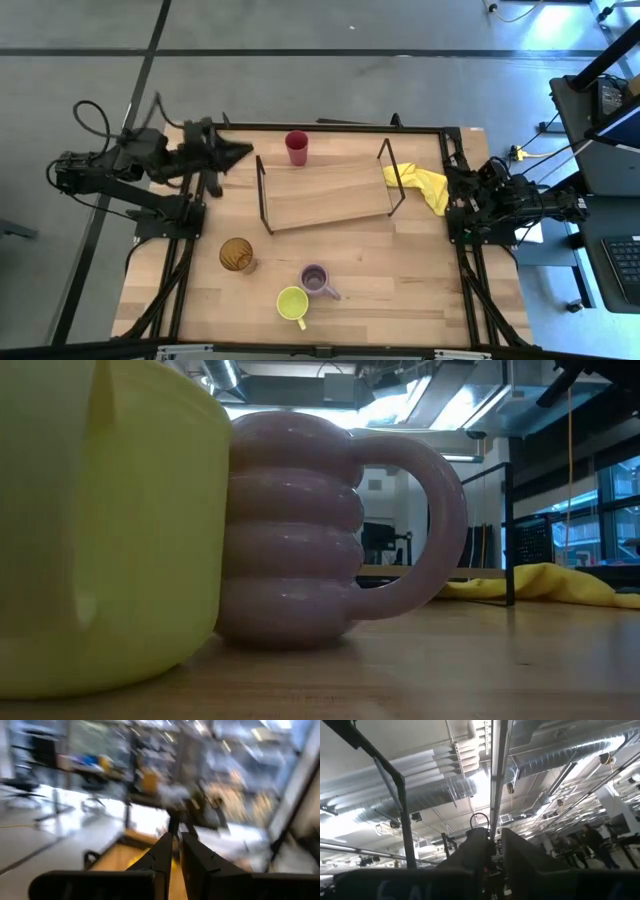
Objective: Stack small to large cups/mugs on shelf
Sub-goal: Put the orange cup on the shelf
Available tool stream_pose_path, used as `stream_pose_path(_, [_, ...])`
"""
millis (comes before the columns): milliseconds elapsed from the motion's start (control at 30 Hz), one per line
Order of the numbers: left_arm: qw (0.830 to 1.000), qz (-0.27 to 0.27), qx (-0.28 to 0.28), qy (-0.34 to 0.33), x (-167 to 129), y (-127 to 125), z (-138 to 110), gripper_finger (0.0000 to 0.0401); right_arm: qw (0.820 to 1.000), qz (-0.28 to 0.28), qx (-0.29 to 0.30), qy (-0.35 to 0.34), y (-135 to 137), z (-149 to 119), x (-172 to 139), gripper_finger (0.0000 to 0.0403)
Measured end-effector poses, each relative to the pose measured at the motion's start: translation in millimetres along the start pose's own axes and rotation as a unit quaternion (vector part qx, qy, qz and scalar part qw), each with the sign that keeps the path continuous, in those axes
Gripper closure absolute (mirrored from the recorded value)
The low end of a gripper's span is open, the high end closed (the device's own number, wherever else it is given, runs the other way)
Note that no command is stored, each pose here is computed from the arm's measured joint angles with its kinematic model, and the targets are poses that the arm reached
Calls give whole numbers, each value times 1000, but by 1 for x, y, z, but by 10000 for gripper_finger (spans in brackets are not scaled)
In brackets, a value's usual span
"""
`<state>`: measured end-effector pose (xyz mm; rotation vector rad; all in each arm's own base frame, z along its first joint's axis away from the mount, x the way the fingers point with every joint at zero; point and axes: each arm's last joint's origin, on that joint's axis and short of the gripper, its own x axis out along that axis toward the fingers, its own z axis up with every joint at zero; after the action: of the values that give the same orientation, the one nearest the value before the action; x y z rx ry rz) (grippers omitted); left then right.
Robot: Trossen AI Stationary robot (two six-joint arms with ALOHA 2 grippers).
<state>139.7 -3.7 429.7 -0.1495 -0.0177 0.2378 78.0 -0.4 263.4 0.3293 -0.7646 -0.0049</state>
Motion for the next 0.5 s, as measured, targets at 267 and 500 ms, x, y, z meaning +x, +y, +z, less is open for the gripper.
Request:
stream_pose_path(267, [954,-32,106,279,-32,6,17,396,1000,8,2,-17,1,4,0,336])
stream_pose_path(500, [899,-12,127,419,-18,5,-15,398,997,-11,-59,52,-3,-10,0,336])
